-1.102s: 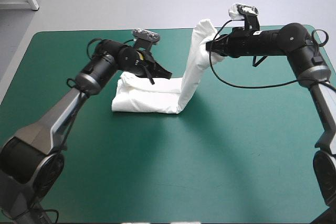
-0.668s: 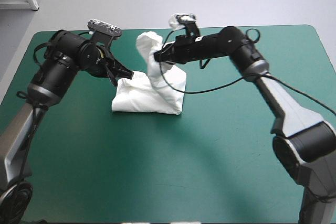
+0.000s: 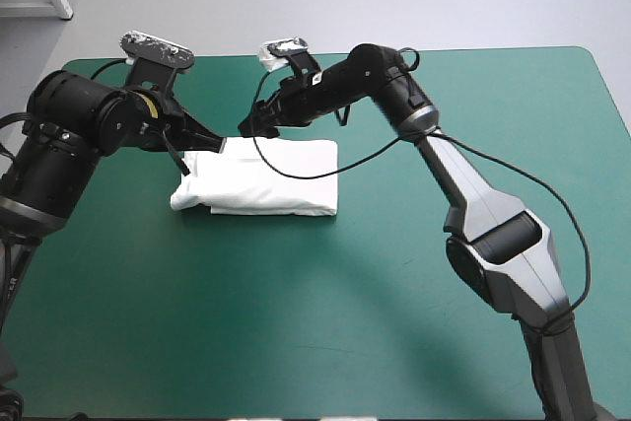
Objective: Fold the cloth
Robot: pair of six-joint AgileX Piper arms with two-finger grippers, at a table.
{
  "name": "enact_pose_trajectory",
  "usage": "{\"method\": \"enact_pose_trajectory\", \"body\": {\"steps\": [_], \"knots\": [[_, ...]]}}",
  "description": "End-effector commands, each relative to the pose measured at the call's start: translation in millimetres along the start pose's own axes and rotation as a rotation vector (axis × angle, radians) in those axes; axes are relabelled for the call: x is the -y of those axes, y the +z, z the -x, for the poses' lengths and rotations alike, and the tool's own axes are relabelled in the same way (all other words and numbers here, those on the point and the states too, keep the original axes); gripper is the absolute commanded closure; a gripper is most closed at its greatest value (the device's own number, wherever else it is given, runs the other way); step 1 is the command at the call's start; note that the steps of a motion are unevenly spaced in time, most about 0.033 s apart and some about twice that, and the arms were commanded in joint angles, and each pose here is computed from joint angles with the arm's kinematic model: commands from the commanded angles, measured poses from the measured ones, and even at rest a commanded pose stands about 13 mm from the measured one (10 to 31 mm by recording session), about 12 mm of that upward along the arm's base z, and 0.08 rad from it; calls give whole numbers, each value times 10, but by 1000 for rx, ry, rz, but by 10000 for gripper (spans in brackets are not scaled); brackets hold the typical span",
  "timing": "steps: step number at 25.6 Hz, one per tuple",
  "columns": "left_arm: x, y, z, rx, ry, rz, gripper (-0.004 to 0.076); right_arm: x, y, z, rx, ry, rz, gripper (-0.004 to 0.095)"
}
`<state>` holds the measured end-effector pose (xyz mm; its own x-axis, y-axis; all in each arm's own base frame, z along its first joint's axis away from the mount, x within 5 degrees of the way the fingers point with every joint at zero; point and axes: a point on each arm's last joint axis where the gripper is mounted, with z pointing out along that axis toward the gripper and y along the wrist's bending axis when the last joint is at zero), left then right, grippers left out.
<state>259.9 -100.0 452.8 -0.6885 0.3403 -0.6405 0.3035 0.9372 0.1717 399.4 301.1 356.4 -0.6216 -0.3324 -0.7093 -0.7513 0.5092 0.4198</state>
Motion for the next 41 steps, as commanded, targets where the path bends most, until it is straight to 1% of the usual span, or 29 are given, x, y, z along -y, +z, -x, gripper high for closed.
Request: {"method": "enact_pose_trajectory", "body": {"steps": [1, 2, 4, 6, 8, 10, 12, 13, 17, 21, 22, 23, 24, 25, 27, 28, 29, 33, 37, 41], "knots": [[-54, -227, -40, 29, -20, 10, 732, -155, -770, 188, 41, -20, -140, 286], [-54, -227, -40, 29, -20, 10, 732, -123, -820, 189, 44, 2, -171, 285], [-37, -227, -41, 28, -25, -9, 732, -47, -933, 139, 20, 16, -261, 285], [-38, -251, -46, 34, -25, -10, 732, 124, -912, -113, -111, 44, -393, 285], [-43, -271, -51, 38, -26, -8, 732, 234, -832, -299, -191, 79, -414, 285], [-51, -308, -60, 47, -28, -8, 732, 354, -654, -491, -239, 119, -395, 285], [-61, -355, -73, 58, -30, -8, 732, 466, -428, -630, -215, 158, -347, 285], [-66, -380, -80, 64, -31, -8, 732, 521, -297, -692, -197, 185, -309, 285], [-85, -475, -108, 87, -36, -9, 732, 707, 19, -794, -178, 261, -264, 285], [-98, -537, -127, 102, -40, -9, 732, 823, 240, -906, -198, 295, -217, 293], [-102, -554, -133, 106, -40, -9, 732, 825, 260, -912, -197, 298, -204, 311], [-103, -554, -133, 106, -40, -7, 732, 831, 281, -916, -195, 298, -194, 349], [-103, -554, -133, 106, -40, -7, 732, 830, 291, -916, -192, 291, -185, 409], [-103, -554, -133, 106, -40, -7, 732, 826, 292, -914, -191, 287, -180, 493], [-103, -554, -133, 106, -40, -7, 732, 818, 271, -890, -184, 272, -186, 702], [-103, -554, -133, 106, -40, -7, 732, 806, 247, -867, -179, 250, -190, 816], [-103, -554, -133, 106, -40, -7, 732, 794, 223, -844, -175, 229, -194, 904], [-107, -554, -131, 108, -39, -4, 732, 746, 63, -716, -162, 156, -258, 927], [-109, -554, -131, 108, -39, -1, 732, 750, -263, -546, -131, 111, -398, 927], [-109, -554, -131, 108, -39, -1, 732, 926, -667, -433, -79, 117, -548, 927]]}}
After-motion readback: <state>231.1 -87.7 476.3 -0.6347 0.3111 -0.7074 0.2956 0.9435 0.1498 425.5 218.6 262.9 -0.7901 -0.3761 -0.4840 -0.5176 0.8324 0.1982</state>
